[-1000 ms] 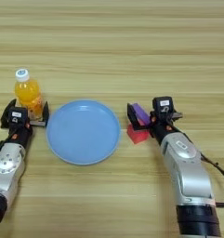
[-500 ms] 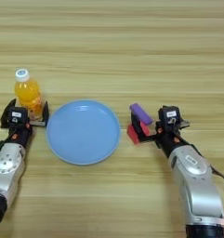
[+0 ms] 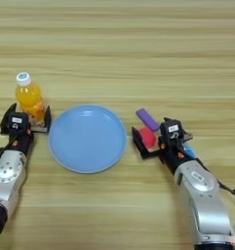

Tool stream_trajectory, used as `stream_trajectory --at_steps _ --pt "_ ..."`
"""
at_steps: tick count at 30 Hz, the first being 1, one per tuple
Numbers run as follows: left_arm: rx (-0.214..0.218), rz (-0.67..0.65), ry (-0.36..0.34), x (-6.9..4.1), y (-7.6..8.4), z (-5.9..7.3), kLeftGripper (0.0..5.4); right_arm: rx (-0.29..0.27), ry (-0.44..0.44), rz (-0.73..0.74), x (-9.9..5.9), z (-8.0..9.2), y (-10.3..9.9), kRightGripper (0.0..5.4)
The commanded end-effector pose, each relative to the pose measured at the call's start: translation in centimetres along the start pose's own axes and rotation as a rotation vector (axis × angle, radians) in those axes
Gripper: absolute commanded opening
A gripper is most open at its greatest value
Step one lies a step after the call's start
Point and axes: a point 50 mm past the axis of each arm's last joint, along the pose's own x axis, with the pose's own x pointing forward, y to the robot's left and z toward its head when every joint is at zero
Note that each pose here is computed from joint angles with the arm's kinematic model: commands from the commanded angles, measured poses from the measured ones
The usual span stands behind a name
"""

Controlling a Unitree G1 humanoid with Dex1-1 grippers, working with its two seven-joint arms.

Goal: Move the objects on the table

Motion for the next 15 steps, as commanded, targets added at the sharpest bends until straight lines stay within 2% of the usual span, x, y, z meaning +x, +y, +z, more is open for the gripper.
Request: stream_trajectory --at_steps 1,15 --pt "-0.003 0.004 0.002 -0.19 -0.08 -0.11 5.40 -0.015 0.008 0.002 0.05 -0.09 -0.14 5.37" --pt "-0.002 0.003 0.003 -0.16 -0.08 -0.13 5.40 -0.023 0.058 0.015 0.23 -1.04 0.19 5.37"
